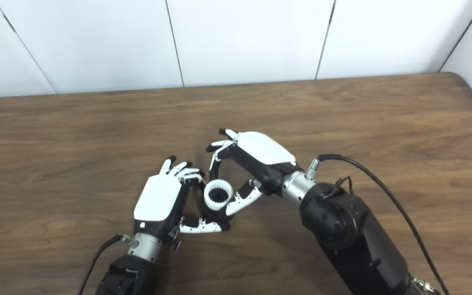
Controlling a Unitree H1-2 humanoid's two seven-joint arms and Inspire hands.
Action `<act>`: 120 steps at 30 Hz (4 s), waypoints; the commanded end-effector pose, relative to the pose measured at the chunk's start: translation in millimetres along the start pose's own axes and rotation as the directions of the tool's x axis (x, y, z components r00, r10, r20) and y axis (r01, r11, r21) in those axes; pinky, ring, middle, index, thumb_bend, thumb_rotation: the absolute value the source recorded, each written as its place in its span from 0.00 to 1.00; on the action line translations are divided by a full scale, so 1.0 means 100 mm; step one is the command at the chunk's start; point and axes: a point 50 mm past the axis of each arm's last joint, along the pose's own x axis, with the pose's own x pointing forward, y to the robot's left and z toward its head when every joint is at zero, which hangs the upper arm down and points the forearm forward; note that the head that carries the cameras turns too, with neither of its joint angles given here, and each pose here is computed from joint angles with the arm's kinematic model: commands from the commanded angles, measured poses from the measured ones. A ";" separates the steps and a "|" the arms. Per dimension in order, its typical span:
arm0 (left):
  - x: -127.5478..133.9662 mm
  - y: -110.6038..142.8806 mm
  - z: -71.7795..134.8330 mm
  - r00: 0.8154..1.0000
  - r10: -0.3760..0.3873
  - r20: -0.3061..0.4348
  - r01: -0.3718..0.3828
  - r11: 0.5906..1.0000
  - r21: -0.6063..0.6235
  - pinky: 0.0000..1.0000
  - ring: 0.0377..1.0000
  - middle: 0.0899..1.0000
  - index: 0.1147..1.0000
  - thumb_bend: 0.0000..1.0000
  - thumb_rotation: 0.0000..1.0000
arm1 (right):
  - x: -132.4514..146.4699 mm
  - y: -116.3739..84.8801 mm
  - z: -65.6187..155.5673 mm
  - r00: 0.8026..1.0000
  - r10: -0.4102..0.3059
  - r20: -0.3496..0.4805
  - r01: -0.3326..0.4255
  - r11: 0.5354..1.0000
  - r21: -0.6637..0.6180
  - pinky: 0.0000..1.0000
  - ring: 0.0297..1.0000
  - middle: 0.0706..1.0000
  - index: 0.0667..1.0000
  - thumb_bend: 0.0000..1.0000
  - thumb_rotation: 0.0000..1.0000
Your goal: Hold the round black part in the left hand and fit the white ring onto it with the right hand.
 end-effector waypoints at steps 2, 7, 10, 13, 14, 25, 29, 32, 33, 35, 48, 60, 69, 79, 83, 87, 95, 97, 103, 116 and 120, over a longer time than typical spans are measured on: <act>0.00 -0.06 0.04 0.999 -0.040 0.007 0.040 0.999 0.005 1.00 0.87 0.73 0.41 0.53 0.06 | 0.04 -0.10 0.08 0.998 -0.039 0.052 0.041 0.999 -0.034 1.00 1.00 0.85 0.45 0.52 0.14; 0.01 -0.06 0.05 0.999 -0.037 0.009 0.037 0.999 0.009 1.00 0.87 0.74 0.41 0.53 0.06 | 0.06 -0.09 0.05 0.998 -0.036 0.046 0.037 0.999 -0.035 1.00 1.00 0.85 0.45 0.52 0.14; 0.01 -0.06 0.05 0.999 -0.037 0.010 0.037 0.999 0.011 1.00 0.88 0.74 0.41 0.53 0.06 | 0.07 -0.08 0.04 0.998 -0.035 0.045 0.036 0.999 -0.037 1.00 1.00 0.85 0.45 0.52 0.14; 0.02 -0.07 0.05 0.999 -0.037 0.009 0.037 0.999 0.015 1.00 0.87 0.73 0.41 0.53 0.06 | 0.08 -0.08 0.04 0.998 -0.035 0.045 0.037 0.999 -0.040 1.00 1.00 0.85 0.45 0.52 0.14; 0.02 -0.07 0.05 0.999 -0.039 0.007 0.039 0.999 0.015 1.00 0.87 0.73 0.42 0.53 0.06 | 0.08 -0.08 0.04 0.998 -0.036 0.046 0.038 0.998 -0.040 1.00 1.00 0.85 0.45 0.52 0.14; 0.03 -0.08 0.07 0.999 -0.037 0.009 0.037 0.999 0.019 1.00 0.87 0.74 0.42 0.53 0.06 | 0.14 -0.08 0.01 0.997 -0.049 0.061 0.052 0.997 -0.058 1.00 1.00 0.84 0.45 0.52 0.14; 0.02 -0.08 0.07 0.999 -0.037 0.010 0.037 0.999 0.017 1.00 0.87 0.73 0.42 0.53 0.06 | 0.15 -0.07 -0.01 0.997 -0.048 0.063 0.052 0.997 -0.063 1.00 1.00 0.84 0.45 0.52 0.14; 0.02 -0.08 0.07 0.999 -0.035 0.011 0.035 0.999 0.016 1.00 0.87 0.73 0.42 0.52 0.06 | 0.16 -0.07 -0.01 0.997 -0.047 0.066 0.052 0.996 -0.067 1.00 1.00 0.84 0.45 0.52 0.14; 0.02 -0.08 0.07 0.999 -0.035 0.011 0.035 0.999 0.015 1.00 0.87 0.73 0.42 0.52 0.06 | 0.16 -0.06 -0.02 0.997 -0.048 0.066 0.052 0.996 -0.067 1.00 1.00 0.84 0.45 0.52 0.14; 0.02 -0.08 0.07 0.999 -0.037 0.010 0.037 0.999 0.014 1.00 0.87 0.73 0.42 0.52 0.06 | 0.17 -0.06 -0.02 0.997 -0.047 0.066 0.052 0.996 -0.071 1.00 1.00 0.84 0.45 0.52 0.14; 0.02 -0.07 0.05 0.999 -0.039 0.013 0.038 0.999 0.016 1.00 0.87 0.74 0.41 0.53 0.06 | 0.17 -0.07 -0.07 0.998 -0.046 0.050 0.050 0.997 -0.067 1.00 1.00 0.84 0.45 0.52 0.14; 0.02 -0.07 0.06 0.999 -0.039 0.010 0.039 0.999 0.013 1.00 0.87 0.74 0.41 0.53 0.06 | 0.15 -0.04 -0.09 0.998 -0.042 0.046 0.045 0.997 -0.066 1.00 1.00 0.84 0.45 0.52 0.14; 0.02 -0.06 0.06 0.999 -0.035 0.013 0.035 0.999 0.008 1.00 0.87 0.73 0.41 0.53 0.06 | 0.15 -0.03 -0.09 0.999 -0.033 0.038 0.035 0.997 -0.069 1.00 1.00 0.85 0.45 0.52 0.14; 0.03 -0.05 0.07 0.999 -0.037 0.014 0.037 0.999 0.012 1.00 0.88 0.74 0.41 0.53 0.06 | 0.14 0.00 -0.10 0.999 -0.025 0.036 0.027 0.997 -0.067 1.00 1.00 0.84 0.45 0.52 0.14; 0.03 -0.05 0.07 0.999 -0.043 0.008 0.043 0.999 0.014 1.00 0.87 0.74 0.41 0.53 0.06 | 0.14 0.00 -0.09 0.999 -0.030 0.036 0.032 0.997 -0.075 1.00 1.00 0.84 0.45 0.52 0.15; 0.03 -0.05 0.08 0.999 -0.041 0.008 0.041 0.999 0.015 1.00 0.87 0.73 0.42 0.53 0.06 | 0.14 -0.01 -0.09 0.999 -0.032 0.030 0.035 0.995 -0.090 1.00 1.00 0.84 0.45 0.52 0.15; 0.03 -0.05 0.08 0.999 -0.039 0.010 0.039 0.999 0.013 1.00 0.87 0.73 0.42 0.53 0.06 | 0.15 -0.04 -0.10 0.999 -0.032 0.019 0.034 0.993 -0.111 1.00 1.00 0.88 0.60 0.99 0.33; 0.03 -0.05 0.08 0.999 -0.038 0.012 0.038 0.999 0.014 1.00 0.87 0.73 0.42 0.53 0.06 | 0.15 -0.04 -0.10 0.999 -0.030 0.016 0.031 0.993 -0.115 1.00 1.00 0.88 0.61 1.00 0.35; 0.03 -0.04 0.08 0.999 -0.037 0.013 0.037 0.999 0.011 1.00 0.87 0.73 0.42 0.53 0.06 | 0.15 -0.06 -0.10 1.000 -0.026 0.008 0.026 0.993 -0.118 1.00 1.00 0.89 0.62 1.00 0.35; 0.04 -0.05 0.06 0.999 -0.035 0.009 0.035 0.999 0.016 1.00 0.87 0.73 0.41 0.53 0.06 | 0.12 -0.13 -0.12 0.999 -0.048 -0.006 0.047 0.993 -0.111 1.00 1.00 0.89 0.63 1.00 0.34; 0.04 -0.04 0.05 0.999 -0.036 0.007 0.036 0.999 0.017 1.00 0.87 0.73 0.41 0.53 0.06 | 0.08 -0.20 -0.15 0.998 -0.061 -0.016 0.058 0.992 -0.111 1.00 1.00 0.89 0.63 1.00 0.34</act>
